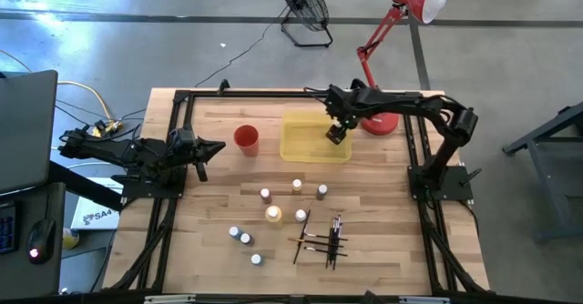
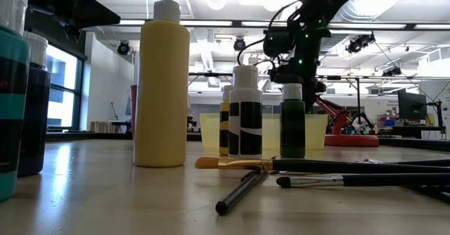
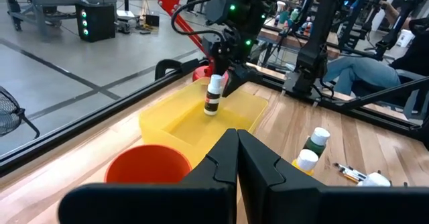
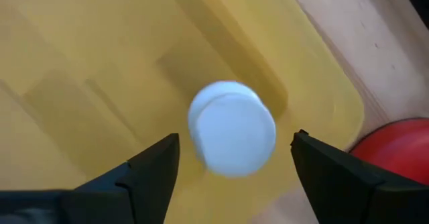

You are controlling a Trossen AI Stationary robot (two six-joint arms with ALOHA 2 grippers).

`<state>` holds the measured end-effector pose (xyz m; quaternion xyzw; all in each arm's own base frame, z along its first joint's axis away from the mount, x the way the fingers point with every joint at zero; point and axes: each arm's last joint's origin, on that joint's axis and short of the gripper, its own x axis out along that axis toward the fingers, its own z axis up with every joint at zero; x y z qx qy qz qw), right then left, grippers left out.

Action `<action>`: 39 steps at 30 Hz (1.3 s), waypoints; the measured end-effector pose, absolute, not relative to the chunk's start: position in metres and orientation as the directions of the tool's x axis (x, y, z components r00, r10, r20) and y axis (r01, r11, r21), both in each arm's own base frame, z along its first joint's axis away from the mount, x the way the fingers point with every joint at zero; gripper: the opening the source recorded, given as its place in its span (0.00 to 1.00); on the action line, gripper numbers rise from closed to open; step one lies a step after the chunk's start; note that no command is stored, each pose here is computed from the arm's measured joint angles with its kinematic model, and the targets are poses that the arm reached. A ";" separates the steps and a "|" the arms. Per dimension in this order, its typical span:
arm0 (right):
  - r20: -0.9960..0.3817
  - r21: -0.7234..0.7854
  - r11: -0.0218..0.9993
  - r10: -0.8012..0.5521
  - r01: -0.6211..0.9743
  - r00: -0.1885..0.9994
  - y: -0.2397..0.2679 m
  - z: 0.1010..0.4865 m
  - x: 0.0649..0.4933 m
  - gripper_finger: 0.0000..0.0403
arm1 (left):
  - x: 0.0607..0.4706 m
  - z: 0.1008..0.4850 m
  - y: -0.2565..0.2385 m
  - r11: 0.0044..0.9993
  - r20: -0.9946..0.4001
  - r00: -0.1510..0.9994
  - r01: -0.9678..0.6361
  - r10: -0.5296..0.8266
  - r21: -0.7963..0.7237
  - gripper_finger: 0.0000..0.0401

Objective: Pick & Place Paint Supplies
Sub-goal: Put the green paint bottle into the yellow bin

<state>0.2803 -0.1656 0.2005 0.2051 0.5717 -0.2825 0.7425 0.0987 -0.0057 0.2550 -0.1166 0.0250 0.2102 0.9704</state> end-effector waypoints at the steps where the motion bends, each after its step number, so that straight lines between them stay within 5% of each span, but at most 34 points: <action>1: -0.964 -0.009 0.761 -0.179 0.649 0.196 -0.165 0.204 0.279 0.69 | 0.099 0.255 -0.006 0.885 -0.098 0.911 -0.414 0.402 -0.216 0.00; 9: -0.930 0.124 0.781 -0.124 0.612 0.346 -0.149 0.249 0.260 0.70 | 0.099 0.255 -0.006 0.884 -0.097 0.910 -0.414 0.402 -0.216 0.00; 19: -0.657 0.657 0.657 0.257 0.371 0.708 -0.111 0.320 0.226 0.70 | 0.099 0.255 -0.006 0.884 -0.097 0.911 -0.413 0.402 -0.216 0.00; 39: -0.280 0.776 0.629 0.405 -0.043 0.870 -0.075 0.369 0.250 0.69 | 0.099 0.255 -0.006 0.885 -0.097 0.911 -0.413 0.401 -0.217 0.00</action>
